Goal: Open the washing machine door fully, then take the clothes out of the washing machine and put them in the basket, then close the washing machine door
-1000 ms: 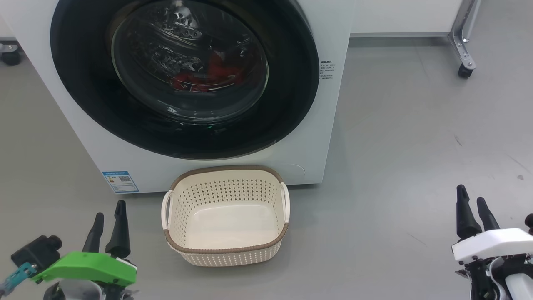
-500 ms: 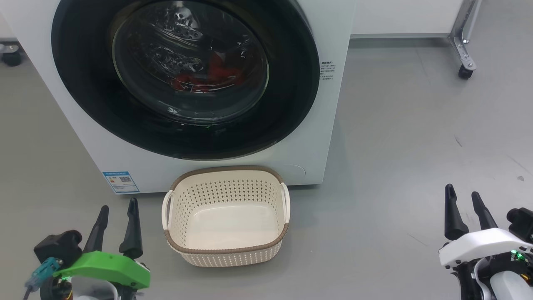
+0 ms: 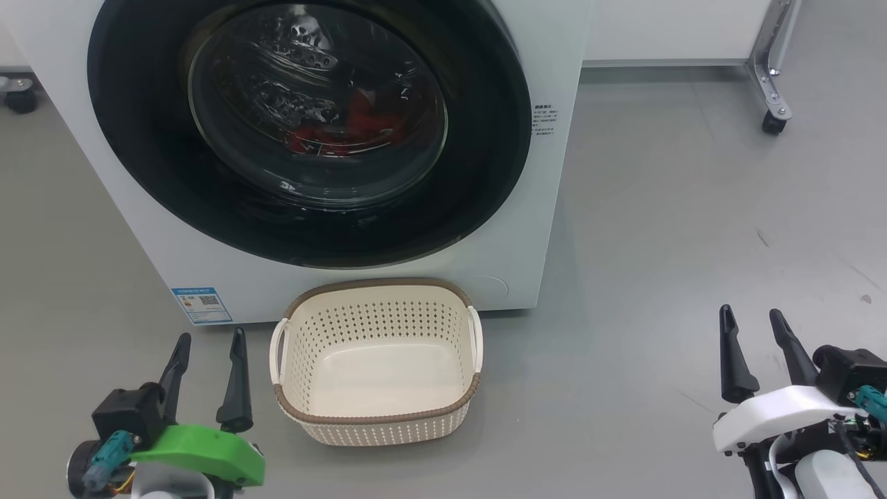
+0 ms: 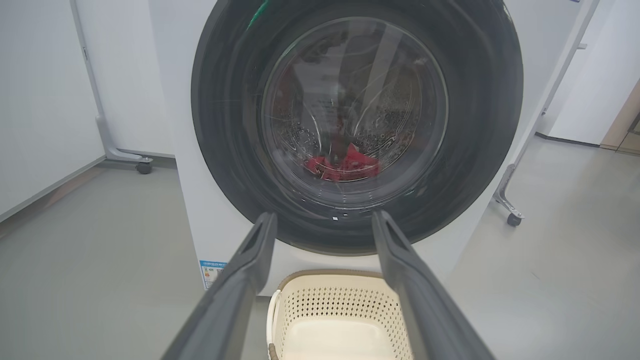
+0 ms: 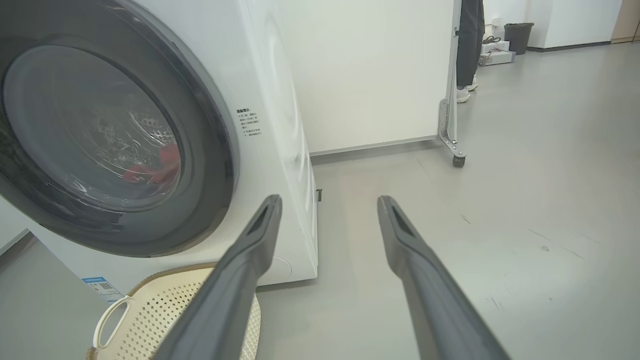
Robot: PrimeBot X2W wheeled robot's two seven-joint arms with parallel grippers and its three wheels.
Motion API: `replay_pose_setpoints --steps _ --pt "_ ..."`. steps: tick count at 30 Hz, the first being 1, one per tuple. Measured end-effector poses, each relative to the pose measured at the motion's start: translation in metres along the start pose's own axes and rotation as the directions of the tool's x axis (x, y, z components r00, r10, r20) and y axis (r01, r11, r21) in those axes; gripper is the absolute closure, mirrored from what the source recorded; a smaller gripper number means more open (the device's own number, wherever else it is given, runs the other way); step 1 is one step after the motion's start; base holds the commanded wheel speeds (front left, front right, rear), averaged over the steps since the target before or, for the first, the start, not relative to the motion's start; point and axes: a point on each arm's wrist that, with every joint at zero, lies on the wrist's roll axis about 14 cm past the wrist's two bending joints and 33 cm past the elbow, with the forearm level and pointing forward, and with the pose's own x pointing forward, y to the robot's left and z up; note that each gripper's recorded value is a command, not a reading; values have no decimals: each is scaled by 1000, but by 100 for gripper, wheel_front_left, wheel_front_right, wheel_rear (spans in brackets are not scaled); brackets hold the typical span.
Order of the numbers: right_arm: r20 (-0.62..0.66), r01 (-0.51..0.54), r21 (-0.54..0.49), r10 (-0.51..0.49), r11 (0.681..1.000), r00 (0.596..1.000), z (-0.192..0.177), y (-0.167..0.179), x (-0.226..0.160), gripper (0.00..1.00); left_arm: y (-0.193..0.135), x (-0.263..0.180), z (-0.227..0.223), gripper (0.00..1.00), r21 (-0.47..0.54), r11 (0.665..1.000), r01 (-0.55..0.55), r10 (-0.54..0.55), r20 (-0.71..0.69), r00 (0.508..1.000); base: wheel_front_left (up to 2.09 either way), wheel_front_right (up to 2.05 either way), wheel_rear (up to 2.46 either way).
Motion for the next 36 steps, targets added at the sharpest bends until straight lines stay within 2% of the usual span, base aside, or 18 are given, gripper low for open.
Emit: replay_pose_setpoints --steps 12,35,36 --pt "32 -39 -126 43 991 999 6 8 1 0 -1 -2 0 0 128 992 2 -5 21 1000 0 0 0" --pt "54 -9 -116 16 993 998 10 2 -3 0 1 -4 -10 0 147 989 -6 8 -10 1000 0 0 0" --pt "55 -7 -115 13 993 998 10 1 -3 8 1 -4 -11 0 147 989 -7 8 -10 1000 0 0 0"
